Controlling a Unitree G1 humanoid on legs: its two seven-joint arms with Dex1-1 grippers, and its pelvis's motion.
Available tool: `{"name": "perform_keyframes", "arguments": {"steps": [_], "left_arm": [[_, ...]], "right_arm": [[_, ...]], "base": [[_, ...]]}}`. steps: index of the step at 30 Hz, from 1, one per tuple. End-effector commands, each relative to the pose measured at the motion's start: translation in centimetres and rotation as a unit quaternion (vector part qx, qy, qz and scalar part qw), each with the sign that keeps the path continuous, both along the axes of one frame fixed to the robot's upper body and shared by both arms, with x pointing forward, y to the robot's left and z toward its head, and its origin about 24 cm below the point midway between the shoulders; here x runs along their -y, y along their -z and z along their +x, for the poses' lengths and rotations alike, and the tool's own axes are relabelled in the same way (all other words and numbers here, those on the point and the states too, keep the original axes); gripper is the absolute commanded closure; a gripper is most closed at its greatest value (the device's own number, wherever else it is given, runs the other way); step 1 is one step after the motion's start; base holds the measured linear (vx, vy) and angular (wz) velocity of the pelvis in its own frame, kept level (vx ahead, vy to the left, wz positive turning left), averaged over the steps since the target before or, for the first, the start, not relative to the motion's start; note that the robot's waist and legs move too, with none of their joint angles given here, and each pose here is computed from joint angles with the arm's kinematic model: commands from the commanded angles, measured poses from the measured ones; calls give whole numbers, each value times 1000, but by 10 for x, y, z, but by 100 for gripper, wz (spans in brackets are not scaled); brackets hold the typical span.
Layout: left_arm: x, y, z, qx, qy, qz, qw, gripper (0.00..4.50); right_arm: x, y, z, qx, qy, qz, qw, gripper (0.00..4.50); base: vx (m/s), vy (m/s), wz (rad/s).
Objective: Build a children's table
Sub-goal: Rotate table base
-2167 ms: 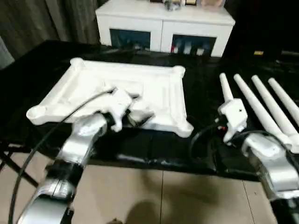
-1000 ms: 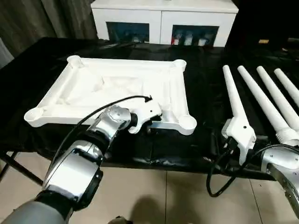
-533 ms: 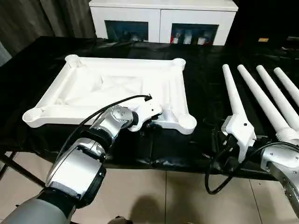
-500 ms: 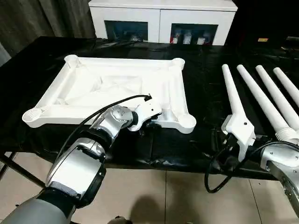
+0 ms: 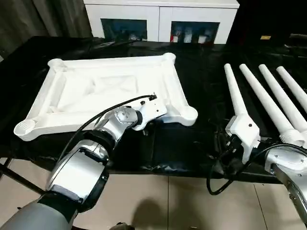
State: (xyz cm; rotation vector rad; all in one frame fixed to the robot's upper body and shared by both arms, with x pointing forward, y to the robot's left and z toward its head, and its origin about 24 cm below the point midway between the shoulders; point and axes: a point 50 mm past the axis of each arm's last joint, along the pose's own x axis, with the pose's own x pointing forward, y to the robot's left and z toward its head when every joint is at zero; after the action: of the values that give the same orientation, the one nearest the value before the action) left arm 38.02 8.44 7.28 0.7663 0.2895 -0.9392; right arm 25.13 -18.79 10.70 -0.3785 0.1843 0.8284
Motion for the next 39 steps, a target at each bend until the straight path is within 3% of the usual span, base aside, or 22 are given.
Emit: {"name": "perform_keyframes", "arguments": {"steps": [1,13,15,16,18,19,21,23,24,25,26,27,29,31,34,39], "left_arm": [[-3,-12,5,22,-2,0,1000,304],[-6,-18,8,42,-3,1,999,217],[-3,-33,11,60,-14,-71,996,217],[-3,-33,11,60,-14,-71,996,217],[-1,-53,16,78,-57,-209,973,217],[-1,-55,16,77,-64,-226,969,217],[-4,-62,16,72,-101,-319,940,217],[-17,-59,3,84,-159,-411,894,217],[-17,-59,3,84,-159,-411,894,217],[-26,-52,-11,112,-182,-421,881,217],[-37,-36,-35,136,-229,-410,873,217],[-37,-36,-35,136,-229,-410,873,217],[-50,-20,-53,136,-284,-401,860,217],[-50,-20,-53,136,-284,-401,860,217],[-65,-3,-69,159,-337,-375,849,217],[-67,-3,-80,166,-364,-373,837,217]], "right_arm": [[-2,0,1,6,-3,-6,1000,0],[-5,1,3,14,8,-1,1000,0],[-4,-2,5,27,38,16,999,0],[-4,-2,5,27,38,16,999,0],[-1,-7,8,49,94,38,994,0],[0,-8,9,53,102,41,992,0],[2,-11,11,71,151,59,984,0],[3,-13,12,97,228,81,965,0],[3,-13,12,97,228,81,965,0],[4,-12,12,108,272,93,952,0],[5,-8,12,115,326,108,932,0],[5,-8,12,115,326,108,932,0],[5,-4,12,115,356,122,919,0],[5,-4,12,115,356,122,919,0],[-1,1,15,107,353,127,921,0],[-6,5,15,99,351,125,923,0]], "base": [[0,0,0],[0,0,0],[0,0,0],[0,0,0],[0,0,0],[0,0,0],[0,0,0],[0,0,0],[0,0,0],[0,0,0],[0,0,0],[0,0,0],[0,0,0],[0,0,0],[-7,-25,3],[-17,-131,7]]}}
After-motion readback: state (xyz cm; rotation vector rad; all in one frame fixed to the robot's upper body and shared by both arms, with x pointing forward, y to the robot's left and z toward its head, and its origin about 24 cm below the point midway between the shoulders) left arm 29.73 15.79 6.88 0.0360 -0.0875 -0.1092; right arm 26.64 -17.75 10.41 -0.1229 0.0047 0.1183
